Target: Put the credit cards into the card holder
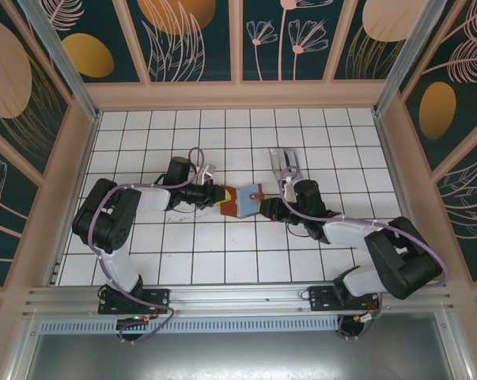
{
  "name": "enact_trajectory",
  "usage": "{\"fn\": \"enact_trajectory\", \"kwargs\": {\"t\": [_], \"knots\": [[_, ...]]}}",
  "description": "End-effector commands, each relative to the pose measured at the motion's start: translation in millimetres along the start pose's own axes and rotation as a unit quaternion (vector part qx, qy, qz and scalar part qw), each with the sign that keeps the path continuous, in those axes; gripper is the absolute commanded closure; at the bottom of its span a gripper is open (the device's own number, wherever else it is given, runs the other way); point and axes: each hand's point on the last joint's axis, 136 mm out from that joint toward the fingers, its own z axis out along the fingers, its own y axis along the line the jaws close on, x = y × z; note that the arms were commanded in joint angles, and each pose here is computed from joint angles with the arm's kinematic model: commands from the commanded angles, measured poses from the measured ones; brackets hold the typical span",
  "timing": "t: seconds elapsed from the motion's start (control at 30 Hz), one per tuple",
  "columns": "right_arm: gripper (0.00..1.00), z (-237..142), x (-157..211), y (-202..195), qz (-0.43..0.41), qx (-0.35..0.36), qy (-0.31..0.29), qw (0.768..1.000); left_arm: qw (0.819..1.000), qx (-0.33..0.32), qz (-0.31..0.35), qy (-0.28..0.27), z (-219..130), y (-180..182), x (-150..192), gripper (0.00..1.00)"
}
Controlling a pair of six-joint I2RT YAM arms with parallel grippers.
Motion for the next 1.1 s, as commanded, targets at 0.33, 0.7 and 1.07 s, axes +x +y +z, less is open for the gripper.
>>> {"fn": "enact_trajectory", "kwargs": {"t": [0.33, 0.7, 1.07], "knots": [[0.81, 7.1, -2.0, 0.5, -0.005, -0.002, 0.003, 1.000, 1.000, 0.011, 0.023, -0.004, -3.0, -9.0, -5.4, 1.00], [0.81, 15.8, -2.1, -2.3, -0.003, -0.001, 0.011, 1.000, 1.000, 0.012, 0.023, -0.004, -3.1, -9.3, -4.4, 1.00], [0.76, 23.1, -3.3, -2.4, -0.002, -0.008, 0.016, 1.000, 1.000, 0.017, 0.016, -0.006, -2.3, -8.2, -3.8, 1.00]]}}
